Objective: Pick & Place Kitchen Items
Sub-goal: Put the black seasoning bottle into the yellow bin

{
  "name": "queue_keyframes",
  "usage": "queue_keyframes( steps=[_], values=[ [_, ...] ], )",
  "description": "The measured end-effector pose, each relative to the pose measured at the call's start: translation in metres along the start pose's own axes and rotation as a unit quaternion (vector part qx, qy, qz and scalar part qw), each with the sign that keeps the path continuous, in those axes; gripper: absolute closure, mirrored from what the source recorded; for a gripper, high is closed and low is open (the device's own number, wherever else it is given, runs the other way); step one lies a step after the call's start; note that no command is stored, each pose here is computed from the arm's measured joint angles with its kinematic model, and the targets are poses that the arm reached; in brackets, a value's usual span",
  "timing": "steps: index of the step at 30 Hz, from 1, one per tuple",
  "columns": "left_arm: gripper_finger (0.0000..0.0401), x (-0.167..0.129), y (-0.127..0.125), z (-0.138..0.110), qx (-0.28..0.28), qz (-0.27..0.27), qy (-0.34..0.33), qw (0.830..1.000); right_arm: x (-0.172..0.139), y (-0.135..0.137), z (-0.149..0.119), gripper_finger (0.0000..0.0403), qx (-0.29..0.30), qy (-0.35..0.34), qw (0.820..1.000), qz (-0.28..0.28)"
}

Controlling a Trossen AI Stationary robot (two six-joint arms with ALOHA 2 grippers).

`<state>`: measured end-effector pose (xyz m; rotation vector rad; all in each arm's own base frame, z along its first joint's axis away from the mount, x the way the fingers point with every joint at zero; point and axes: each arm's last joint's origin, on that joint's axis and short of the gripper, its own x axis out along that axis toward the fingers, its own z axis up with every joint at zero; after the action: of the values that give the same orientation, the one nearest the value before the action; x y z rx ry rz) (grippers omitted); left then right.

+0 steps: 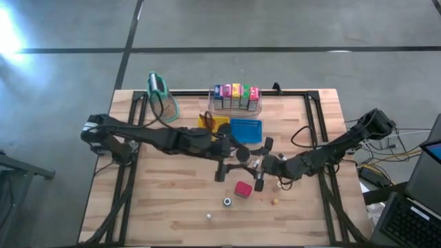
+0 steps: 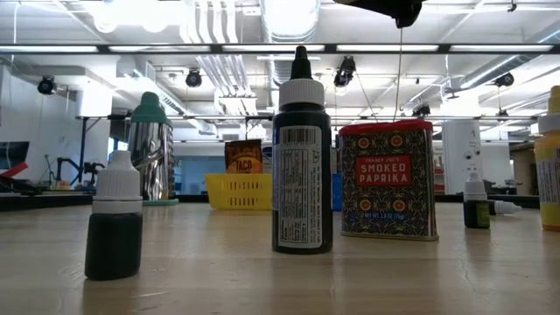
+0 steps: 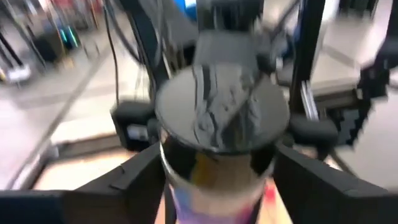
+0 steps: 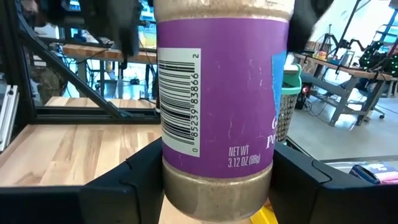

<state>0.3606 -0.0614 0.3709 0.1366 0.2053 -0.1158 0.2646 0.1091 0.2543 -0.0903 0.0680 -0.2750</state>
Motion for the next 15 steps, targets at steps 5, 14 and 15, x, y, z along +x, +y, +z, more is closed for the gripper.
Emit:
queue_keyframes(
  steps=[5, 14, 15],
  values=[
    [0.0094, -0.021, 0.005, 0.029, -0.006, -0.007, 0.081, 0.997, 0.000, 0.000, 0.000, 0.0182, 0.001, 0.000, 1.000, -0.001],
    [0.0089, -0.059, 0.017, 0.070, -0.056, 0.003, 0.132, 0.990, -0.001, 0.002, -0.014, 0.0182, 0.028, 0.060, 0.997, 0.041],
    [0.0089, -0.060, 0.018, 0.069, -0.062, 0.005, 0.146, 0.987, -0.001, 0.002, -0.016, 0.0183, 0.034, 0.071, 0.996, 0.049]
  ],
)
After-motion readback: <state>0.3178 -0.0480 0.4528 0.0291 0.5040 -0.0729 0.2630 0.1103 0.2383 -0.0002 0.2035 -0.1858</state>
